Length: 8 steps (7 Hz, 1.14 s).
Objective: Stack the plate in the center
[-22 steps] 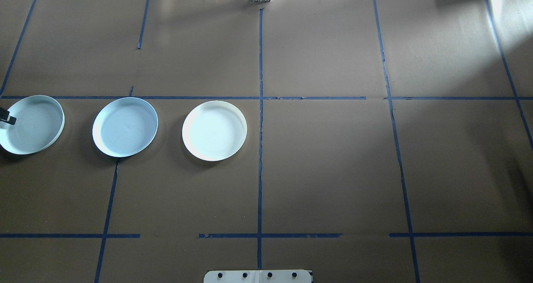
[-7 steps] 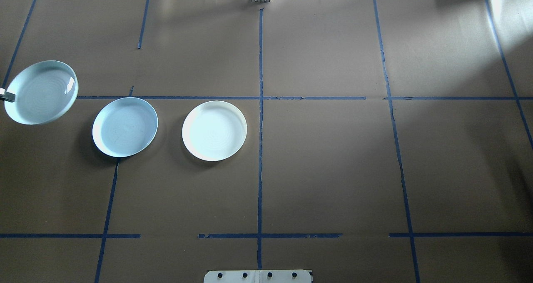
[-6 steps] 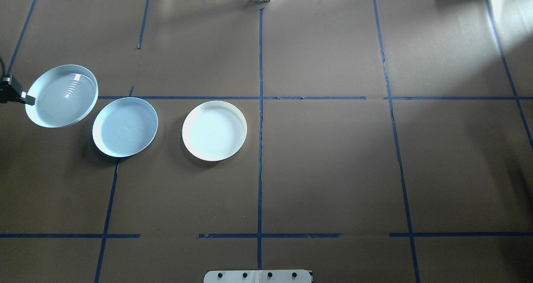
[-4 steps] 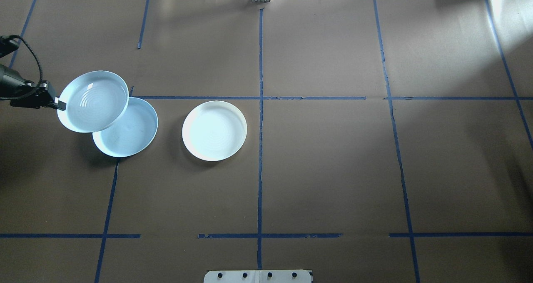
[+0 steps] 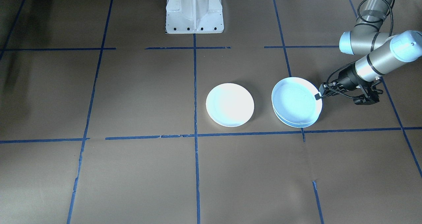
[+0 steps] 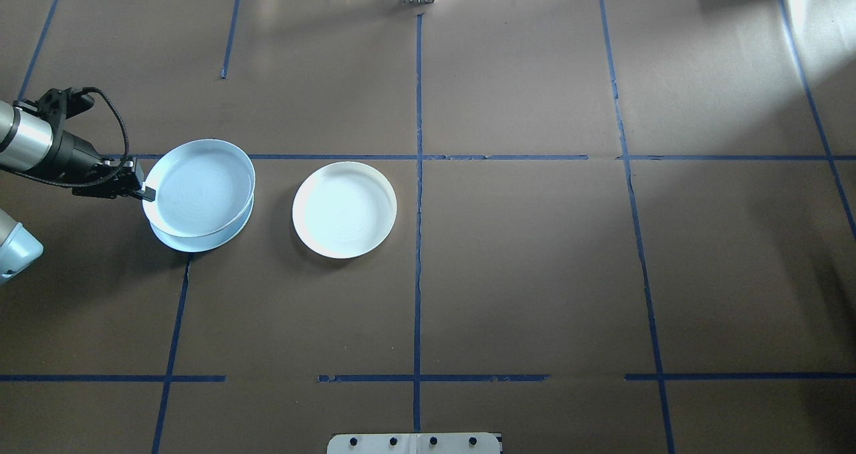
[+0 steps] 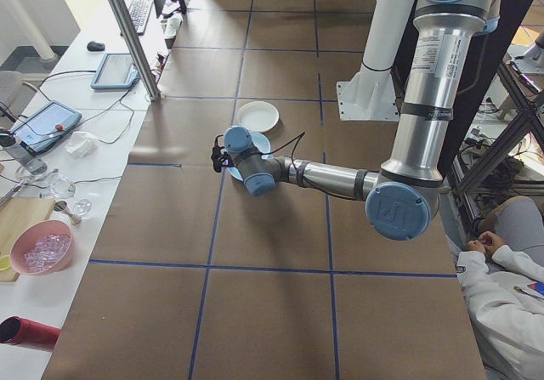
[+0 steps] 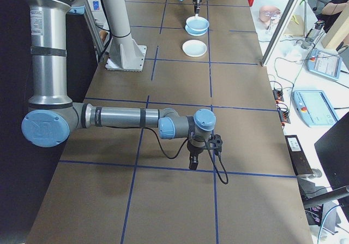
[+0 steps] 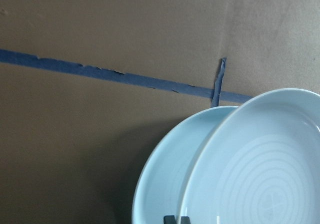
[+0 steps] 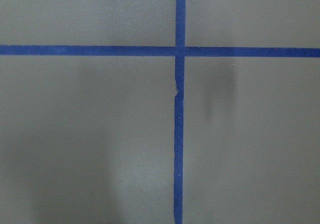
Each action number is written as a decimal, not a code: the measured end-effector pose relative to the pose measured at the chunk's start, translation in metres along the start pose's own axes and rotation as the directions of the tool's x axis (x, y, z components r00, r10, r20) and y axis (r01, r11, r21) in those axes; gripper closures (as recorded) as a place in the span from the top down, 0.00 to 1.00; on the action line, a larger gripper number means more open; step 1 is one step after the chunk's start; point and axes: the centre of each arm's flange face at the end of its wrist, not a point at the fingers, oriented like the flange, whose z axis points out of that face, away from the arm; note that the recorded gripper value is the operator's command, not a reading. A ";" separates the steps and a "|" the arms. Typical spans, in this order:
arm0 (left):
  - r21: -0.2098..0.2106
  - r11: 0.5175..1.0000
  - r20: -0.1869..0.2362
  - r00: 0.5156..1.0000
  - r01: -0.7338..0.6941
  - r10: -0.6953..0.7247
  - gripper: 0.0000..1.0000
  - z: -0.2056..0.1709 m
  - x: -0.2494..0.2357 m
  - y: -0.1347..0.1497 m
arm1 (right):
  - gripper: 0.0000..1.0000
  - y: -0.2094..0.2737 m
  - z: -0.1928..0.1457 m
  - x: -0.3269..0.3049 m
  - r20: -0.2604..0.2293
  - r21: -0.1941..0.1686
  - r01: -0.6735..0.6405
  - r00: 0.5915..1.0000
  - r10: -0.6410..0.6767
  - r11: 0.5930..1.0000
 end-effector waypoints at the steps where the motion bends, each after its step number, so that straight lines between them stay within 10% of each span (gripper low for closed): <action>1: 0.000 1.000 0.012 1.000 0.004 -0.004 0.00 0.004 0.000 0.003 | 1.00 0.000 0.000 0.000 0.000 0.000 0.000 1.000 0.000 1.000; 8: 0.013 0.999 0.063 0.997 0.037 -0.038 0.00 0.012 -0.020 0.009 | 1.00 0.000 0.000 0.000 0.000 0.000 0.000 1.000 0.000 1.000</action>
